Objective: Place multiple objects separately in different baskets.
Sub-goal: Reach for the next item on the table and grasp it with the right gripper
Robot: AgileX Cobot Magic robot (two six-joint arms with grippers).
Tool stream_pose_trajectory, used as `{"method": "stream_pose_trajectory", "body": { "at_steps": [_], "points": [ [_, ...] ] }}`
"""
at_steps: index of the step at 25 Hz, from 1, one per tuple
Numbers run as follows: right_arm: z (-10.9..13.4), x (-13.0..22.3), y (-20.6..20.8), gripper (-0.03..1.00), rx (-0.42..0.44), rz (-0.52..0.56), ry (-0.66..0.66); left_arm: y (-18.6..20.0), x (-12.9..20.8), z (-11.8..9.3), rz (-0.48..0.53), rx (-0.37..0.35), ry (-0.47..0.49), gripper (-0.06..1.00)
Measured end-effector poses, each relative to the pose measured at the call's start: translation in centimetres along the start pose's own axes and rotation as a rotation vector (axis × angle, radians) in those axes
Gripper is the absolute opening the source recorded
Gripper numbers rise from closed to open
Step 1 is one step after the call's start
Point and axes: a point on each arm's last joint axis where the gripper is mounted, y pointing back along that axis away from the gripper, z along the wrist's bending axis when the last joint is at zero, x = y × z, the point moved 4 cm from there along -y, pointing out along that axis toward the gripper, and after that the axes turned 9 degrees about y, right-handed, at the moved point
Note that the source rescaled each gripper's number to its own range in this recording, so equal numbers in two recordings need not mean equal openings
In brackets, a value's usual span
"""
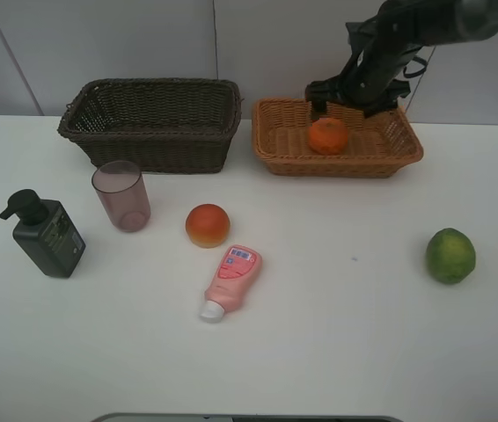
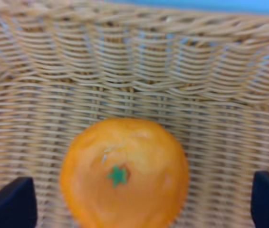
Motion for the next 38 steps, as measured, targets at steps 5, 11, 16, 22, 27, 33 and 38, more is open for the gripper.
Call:
{"method": "stream_pose_trajectory", "body": {
  "at_steps": [5,11,16,22,27,33,38],
  "points": [
    [0.2,0.3,4.7,1.0,0.001,0.01,0.008,0.0,0.0,0.0,0.0,0.0,0.0,0.98],
    [0.4,4.2,9.1,1.0,-0.02,0.065,0.012,0.0,0.0,0.0,0.0,0.0,0.0,0.98],
    [0.3,8.2,12.3,1.0,-0.035,0.114,0.02,0.0,0.0,0.0,0.0,0.0,0.0,0.98],
    [0.1,12.7,15.1,1.0,-0.036,0.141,0.024,0.0,0.0,0.0,0.0,0.0,0.0,0.98],
    [0.2,15.9,16.2,1.0,-0.041,0.167,0.023,0.0,0.0,0.0,0.0,0.0,0.0,0.98],
    [0.8,19.1,16.1,1.0,-0.07,0.246,-0.003,0.0,0.0,0.0,0.0,0.0,0.0,0.98],
    [1.0,21.1,15.6,1.0,-0.076,0.303,-0.002,0.0,0.0,0.0,0.0,0.0,0.0,0.98]
  ]
}}
